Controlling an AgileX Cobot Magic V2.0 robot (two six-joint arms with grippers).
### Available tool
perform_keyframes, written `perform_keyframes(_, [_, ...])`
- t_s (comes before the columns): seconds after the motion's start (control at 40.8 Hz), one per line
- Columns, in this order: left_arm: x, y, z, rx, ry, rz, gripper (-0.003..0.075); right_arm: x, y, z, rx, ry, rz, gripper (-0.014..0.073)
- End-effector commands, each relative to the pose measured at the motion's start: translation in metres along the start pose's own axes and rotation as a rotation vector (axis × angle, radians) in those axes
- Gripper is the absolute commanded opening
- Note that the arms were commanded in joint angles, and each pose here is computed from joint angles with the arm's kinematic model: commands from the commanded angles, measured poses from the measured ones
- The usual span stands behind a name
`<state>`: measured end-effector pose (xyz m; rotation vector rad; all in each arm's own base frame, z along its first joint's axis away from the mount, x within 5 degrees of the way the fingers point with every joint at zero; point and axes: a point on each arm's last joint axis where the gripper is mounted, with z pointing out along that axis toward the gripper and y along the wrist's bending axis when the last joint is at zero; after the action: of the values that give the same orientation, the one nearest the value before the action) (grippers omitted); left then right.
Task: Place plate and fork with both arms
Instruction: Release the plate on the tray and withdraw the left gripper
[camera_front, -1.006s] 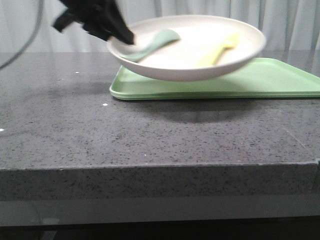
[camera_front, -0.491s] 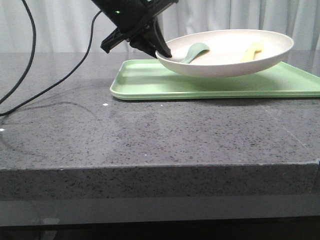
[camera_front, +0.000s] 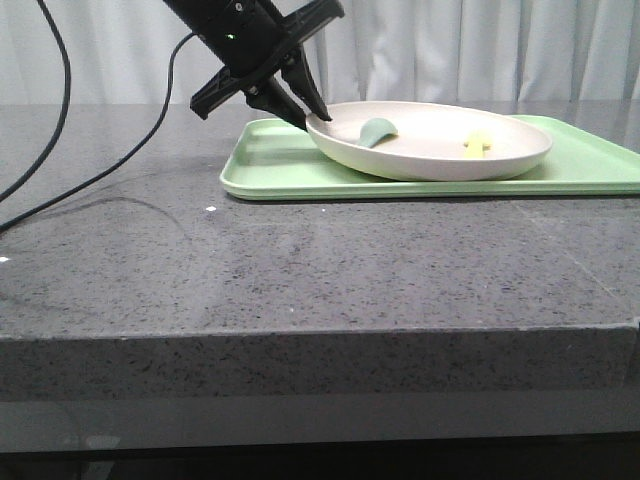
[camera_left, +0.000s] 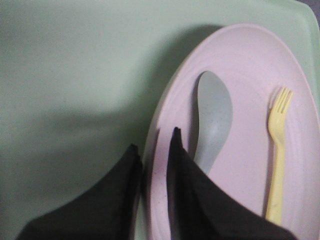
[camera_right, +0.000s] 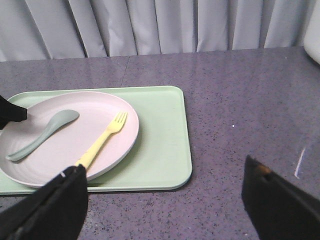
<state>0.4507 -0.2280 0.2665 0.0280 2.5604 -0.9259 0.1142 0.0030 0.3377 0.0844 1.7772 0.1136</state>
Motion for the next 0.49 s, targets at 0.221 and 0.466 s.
perform_keyframes(0.221, [-0.014, -0.029, -0.048, 0.031, -0.111, 0.070, 0.0216, -0.016, 0.004, -0.002, -0.030, -0.093, -0.018, 0.0645])
perform_keyframes(0.466, [-0.020, -0.037, -0.101, -0.055, -0.189, 0.232, 0.0195, -0.017, 0.004, -0.002, -0.030, -0.098, -0.018, 0.0645])
